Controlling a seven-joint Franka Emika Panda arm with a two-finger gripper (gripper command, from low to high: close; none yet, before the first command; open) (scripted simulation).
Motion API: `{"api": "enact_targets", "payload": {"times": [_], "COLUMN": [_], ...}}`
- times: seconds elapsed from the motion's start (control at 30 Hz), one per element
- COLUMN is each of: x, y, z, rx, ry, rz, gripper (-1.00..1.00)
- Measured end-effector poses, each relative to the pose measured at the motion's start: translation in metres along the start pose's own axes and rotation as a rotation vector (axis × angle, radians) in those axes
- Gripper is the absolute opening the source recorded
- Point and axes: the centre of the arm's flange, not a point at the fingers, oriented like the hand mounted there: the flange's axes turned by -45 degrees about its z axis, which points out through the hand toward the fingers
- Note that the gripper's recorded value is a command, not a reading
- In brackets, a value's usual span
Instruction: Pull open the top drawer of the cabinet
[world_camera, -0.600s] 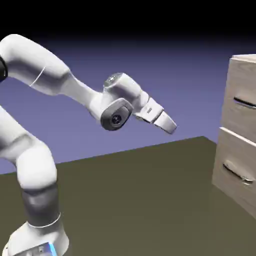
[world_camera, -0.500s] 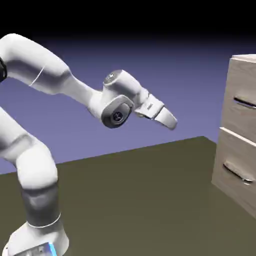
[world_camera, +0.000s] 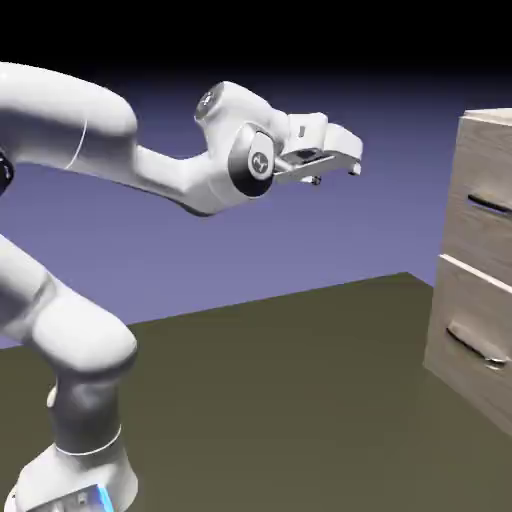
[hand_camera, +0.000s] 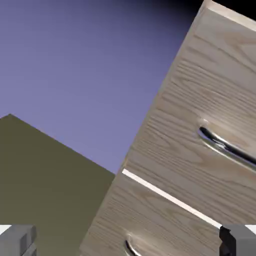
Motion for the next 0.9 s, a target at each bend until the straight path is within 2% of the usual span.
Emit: {"api": "enact_targets", "payload": {"times": [0.47, 0.9], "x": [0.019, -0.003], "y": [0.054, 0.101], "z": [-0.003, 0.055], "rx": [-0.132, -0.292], "ry": [0.139, 0.177], "rz": [-0.294, -0.532], "gripper": [0.00, 0.00]}}
